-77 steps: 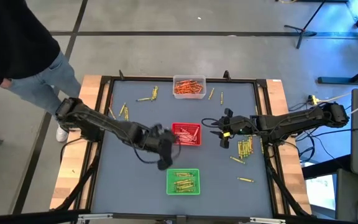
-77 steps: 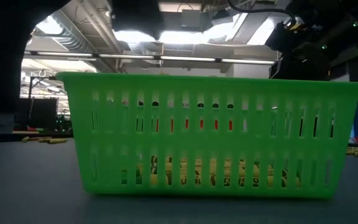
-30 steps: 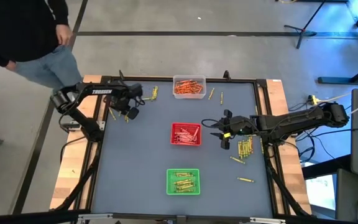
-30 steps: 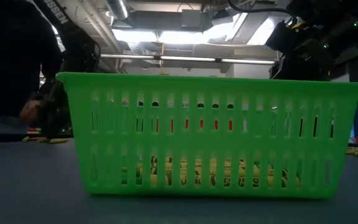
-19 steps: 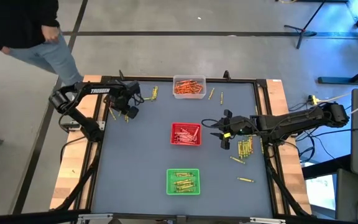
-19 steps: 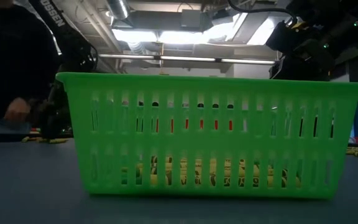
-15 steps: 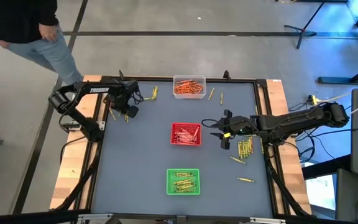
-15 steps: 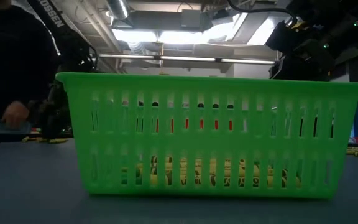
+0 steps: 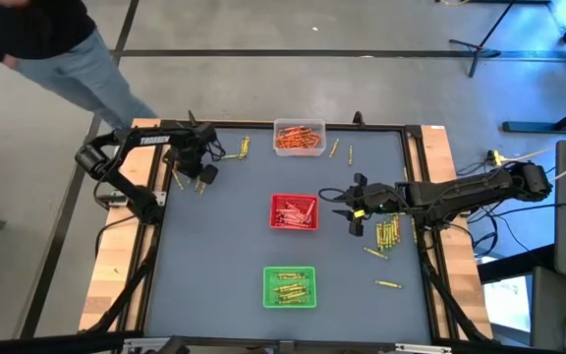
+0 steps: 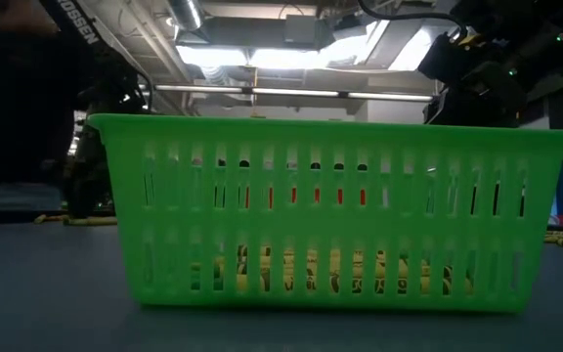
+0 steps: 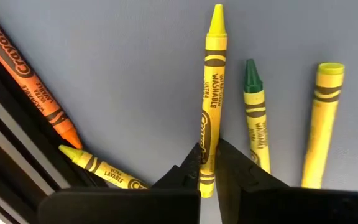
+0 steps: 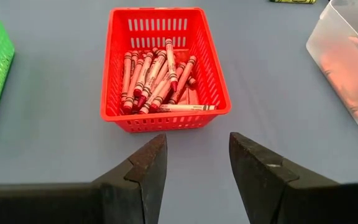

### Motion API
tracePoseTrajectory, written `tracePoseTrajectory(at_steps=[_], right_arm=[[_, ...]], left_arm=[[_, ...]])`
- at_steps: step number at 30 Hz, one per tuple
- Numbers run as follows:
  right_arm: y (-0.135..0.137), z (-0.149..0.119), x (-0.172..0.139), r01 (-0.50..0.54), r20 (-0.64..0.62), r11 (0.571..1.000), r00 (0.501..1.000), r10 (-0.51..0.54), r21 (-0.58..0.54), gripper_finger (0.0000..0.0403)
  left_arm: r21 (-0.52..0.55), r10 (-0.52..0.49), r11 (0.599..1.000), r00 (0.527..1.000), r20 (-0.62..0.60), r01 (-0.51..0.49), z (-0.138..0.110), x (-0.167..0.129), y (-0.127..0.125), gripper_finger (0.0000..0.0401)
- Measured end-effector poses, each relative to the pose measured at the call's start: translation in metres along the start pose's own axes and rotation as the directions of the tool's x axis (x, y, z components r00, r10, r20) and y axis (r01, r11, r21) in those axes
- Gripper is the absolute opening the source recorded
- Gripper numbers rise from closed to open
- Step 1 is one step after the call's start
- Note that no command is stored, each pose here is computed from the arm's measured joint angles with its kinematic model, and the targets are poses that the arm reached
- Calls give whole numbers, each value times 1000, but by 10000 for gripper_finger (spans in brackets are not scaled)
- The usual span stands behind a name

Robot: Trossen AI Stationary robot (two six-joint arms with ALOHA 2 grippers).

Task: Sort crayons
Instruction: Put the yellow crayon into the green bin

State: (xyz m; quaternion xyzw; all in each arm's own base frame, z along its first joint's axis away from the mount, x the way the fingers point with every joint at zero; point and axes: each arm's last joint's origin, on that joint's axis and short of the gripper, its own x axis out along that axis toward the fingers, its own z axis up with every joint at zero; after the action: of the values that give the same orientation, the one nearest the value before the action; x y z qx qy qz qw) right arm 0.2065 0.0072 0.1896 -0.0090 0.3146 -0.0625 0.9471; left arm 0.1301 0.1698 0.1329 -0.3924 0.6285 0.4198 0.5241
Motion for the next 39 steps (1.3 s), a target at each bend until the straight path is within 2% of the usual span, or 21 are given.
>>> tracePoseTrajectory(at_steps=[6,10,17,23,27,31,35,39], right_arm=[[0,0,0,0,0,1000,1000,0,0,170],[0,0,0,-2,0,1000,1000,2,0,170],[0,0,0,-2,2,1000,1000,2,0,170],[0,0,0,-2,3,1000,1000,2,0,170],[0,0,0,-1,3,1000,1000,1,0,170],[0,0,0,0,3,1000,1000,0,0,170],[0,0,0,0,3,1000,1000,0,0,170],[0,0,0,0,3,1000,1000,0,0,170]], left_arm=[[28,35,999,998,51,-36,-6,-8,-4,8],[35,47,998,989,137,-52,-16,-29,-8,8],[152,-74,988,951,300,29,-40,-71,-29,8],[340,-230,936,886,403,88,-62,-101,-65,8],[500,-379,855,824,421,137,-82,-115,-96,8],[657,-562,729,716,415,191,-106,-127,-127,8],[774,-704,595,605,372,217,-133,-135,-153,8],[846,-781,485,546,304,222,-157,-133,-177,8]])
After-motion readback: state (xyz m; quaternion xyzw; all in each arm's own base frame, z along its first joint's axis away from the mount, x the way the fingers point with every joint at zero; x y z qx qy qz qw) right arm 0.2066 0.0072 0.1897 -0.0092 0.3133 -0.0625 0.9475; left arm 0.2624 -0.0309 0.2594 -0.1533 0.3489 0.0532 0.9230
